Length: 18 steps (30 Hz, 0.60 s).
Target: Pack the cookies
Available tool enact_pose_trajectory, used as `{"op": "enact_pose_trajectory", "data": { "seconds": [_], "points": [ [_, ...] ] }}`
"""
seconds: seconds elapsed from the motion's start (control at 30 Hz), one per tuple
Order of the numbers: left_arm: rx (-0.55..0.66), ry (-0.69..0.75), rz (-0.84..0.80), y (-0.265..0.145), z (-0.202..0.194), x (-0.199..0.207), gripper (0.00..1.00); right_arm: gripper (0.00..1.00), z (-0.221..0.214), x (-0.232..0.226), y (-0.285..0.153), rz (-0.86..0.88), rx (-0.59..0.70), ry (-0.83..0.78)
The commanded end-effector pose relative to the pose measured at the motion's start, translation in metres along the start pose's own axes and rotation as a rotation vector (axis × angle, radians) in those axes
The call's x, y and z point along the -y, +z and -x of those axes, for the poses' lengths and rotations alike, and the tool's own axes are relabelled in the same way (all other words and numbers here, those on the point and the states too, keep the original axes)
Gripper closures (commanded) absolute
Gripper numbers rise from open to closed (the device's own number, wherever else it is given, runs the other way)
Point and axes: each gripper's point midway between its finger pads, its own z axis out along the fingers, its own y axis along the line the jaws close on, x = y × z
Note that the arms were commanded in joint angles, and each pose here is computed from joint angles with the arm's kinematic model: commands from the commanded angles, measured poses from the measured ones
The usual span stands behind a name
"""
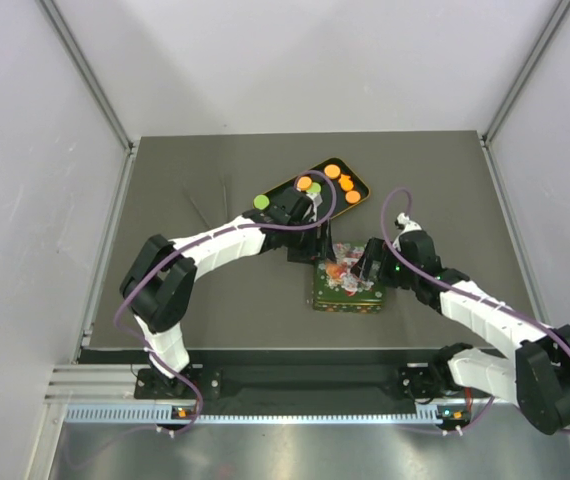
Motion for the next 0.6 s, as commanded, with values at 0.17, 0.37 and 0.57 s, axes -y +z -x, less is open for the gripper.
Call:
{"op": "enact_pose_trajectory", "data": {
  "seconds": [0.17,0.37,0.57],
  "points": [
    [0.083,0.055,-0.084,-0.021,0.015,0.027,0.29,0.00,-0.010,-0.004,-0.004,0.024,-0.029,-0.021],
    [0.080,0.051,-0.069,-0.025,0.005,0.018,0.29,0.00,-0.006,-0.007,-0.011,0.032,-0.016,-0.038],
    [0.068,0.050,-0.048,-0.025,-0.008,0.006,0.28,0.00,-0.011,0.002,-0.010,0.001,-0.028,-0.050]
  ]
}}
